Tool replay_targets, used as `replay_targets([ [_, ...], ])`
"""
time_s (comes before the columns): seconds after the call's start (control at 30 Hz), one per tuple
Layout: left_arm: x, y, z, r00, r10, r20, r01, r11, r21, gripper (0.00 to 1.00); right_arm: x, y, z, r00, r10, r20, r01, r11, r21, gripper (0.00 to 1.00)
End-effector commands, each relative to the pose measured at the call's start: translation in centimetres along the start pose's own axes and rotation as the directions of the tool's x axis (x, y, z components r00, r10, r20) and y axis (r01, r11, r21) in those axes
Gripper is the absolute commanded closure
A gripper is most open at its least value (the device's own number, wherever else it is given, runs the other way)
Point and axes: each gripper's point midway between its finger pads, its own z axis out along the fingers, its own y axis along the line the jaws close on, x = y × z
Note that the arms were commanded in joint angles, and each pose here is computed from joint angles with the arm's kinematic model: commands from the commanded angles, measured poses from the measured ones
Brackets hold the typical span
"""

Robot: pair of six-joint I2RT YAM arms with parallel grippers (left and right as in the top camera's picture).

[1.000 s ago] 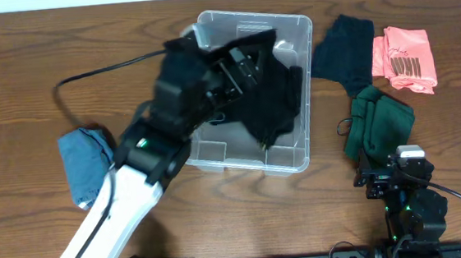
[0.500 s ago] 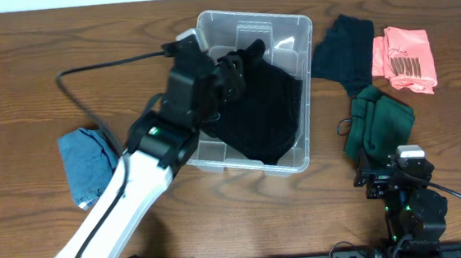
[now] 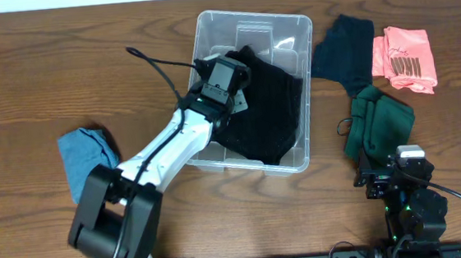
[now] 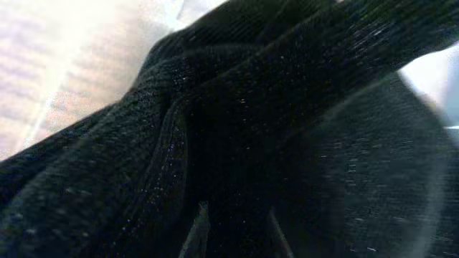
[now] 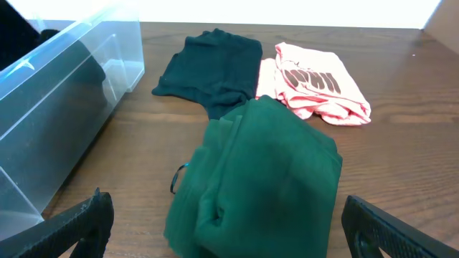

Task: Pack container
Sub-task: 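Release the black garment and withdraw the left gripper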

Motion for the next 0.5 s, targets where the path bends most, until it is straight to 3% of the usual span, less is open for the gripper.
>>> replay_targets([
  [0.0, 1.4, 2.9, 2.2, 0.998, -0.042, -0.039, 0.036, 0.991, -0.125, 0.72, 0.1, -0.1, 0.0, 1.000, 0.016, -0.001, -0.016, 1.000, 0.002, 0.01],
  [0.2, 3.8, 3.3, 4.2, 0.988, -0.090, -0.123, 0.074, 0.988, -0.134, 0.72, 0.1, -0.1, 0.0, 1.000, 0.016, -0.001, -0.016, 1.000, 0.002, 0.01],
  [0.33, 1.9, 3.4, 3.2, 0.994, -0.077, -0.078, 0.067, 0.991, -0.120, 0.72, 0.1, -0.1, 0.0, 1.000, 0.016, -0.001, -0.016, 1.000, 0.002, 0.01],
  [0.47, -2.0, 4.7, 0.5, 0.989, -0.146, 0.001, 0.145, 0.985, -0.092, 0.71, 0.1, -0.1, 0.0, 1.000, 0.015, -0.001, -0.015, 1.000, 0.002, 0.01],
])
